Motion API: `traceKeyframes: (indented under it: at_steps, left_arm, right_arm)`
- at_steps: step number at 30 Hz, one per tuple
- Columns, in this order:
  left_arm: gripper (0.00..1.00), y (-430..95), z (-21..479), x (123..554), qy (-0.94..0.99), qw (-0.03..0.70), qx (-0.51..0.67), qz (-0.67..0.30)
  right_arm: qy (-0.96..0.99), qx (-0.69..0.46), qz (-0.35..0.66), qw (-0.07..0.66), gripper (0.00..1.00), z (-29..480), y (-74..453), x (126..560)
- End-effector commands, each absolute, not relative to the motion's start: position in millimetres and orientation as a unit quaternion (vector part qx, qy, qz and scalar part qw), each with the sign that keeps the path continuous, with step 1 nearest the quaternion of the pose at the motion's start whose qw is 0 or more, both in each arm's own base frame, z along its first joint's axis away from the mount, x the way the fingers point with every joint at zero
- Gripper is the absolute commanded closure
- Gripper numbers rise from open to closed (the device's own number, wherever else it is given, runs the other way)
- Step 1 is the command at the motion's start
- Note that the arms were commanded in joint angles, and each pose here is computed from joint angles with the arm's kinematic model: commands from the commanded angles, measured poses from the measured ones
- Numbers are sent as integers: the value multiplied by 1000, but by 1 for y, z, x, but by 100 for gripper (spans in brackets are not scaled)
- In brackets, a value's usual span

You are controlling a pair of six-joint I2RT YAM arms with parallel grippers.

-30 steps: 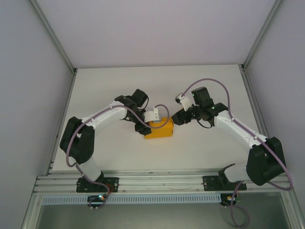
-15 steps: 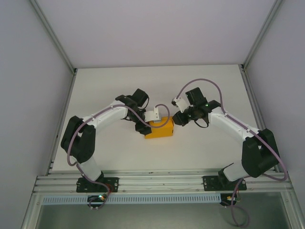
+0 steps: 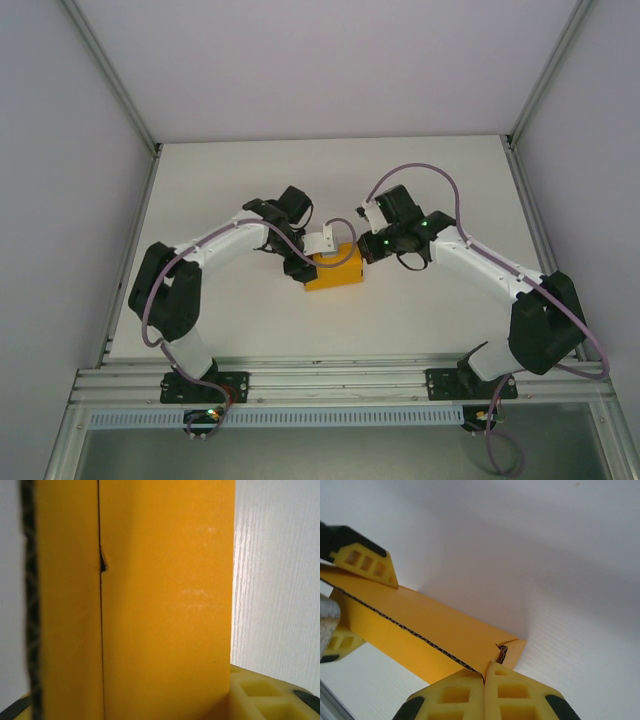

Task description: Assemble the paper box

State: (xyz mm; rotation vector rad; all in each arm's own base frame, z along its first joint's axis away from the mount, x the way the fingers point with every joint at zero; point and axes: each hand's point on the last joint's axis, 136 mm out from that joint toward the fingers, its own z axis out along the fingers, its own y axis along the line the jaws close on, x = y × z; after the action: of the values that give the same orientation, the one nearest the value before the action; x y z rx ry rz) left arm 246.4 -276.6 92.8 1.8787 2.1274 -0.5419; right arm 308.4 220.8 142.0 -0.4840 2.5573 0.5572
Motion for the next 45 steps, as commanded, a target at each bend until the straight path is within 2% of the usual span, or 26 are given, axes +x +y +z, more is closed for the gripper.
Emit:
traceKeyframes:
  at_steps: [1, 4, 7, 19, 24, 27, 28, 29, 33, 37, 41, 45]
  left_arm:
    - [53, -288, 96, 257, 733, 142, 639, -184]
    - [53, -288, 95, 257, 735, 142, 638, -182]
    - [52, -288, 96, 258, 736, 145, 637, -179]
    - [47, -289, 97, 260, 739, 153, 632, -175]
    - [34, -290, 106, 262, 743, 169, 624, -175]
    - [13, -290, 114, 260, 744, 179, 619, -175]
    - [2, -290, 116, 260, 746, 183, 616, -175]
    - [0, -289, 120, 260, 748, 190, 612, -173]
    - [0, -287, 140, 262, 764, 238, 578, -161]
    - [0, -272, 164, 269, 809, 301, 486, -134]
    - [0, -249, 170, 258, 858, 322, 381, -120]
    - [0, -250, 163, 248, 858, 335, 367, -128]
  right_arm:
    - [941, -78, 227, 240, 100, 150, 223, 304]
    - [948, -43, 186, 256, 100, 143, 209, 309]
    - [948, -33, 189, 254, 100, 136, 209, 307]
    - [923, -134, 137, 333, 100, 123, 213, 294]
    - [927, -129, 104, 337, 100, 121, 211, 296]
    - [929, -121, 76, 341, 100, 119, 209, 297]
    - [931, -113, 68, 341, 100, 119, 207, 297]
    - [933, -107, 62, 339, 100, 119, 206, 297]
    - [933, -95, 53, 343, 100, 121, 205, 297]
    - [935, -86, 48, 342, 100, 119, 204, 297]
    - [936, -83, 56, 337, 100, 118, 209, 294]
    - [938, -86, 62, 331, 100, 115, 212, 289]
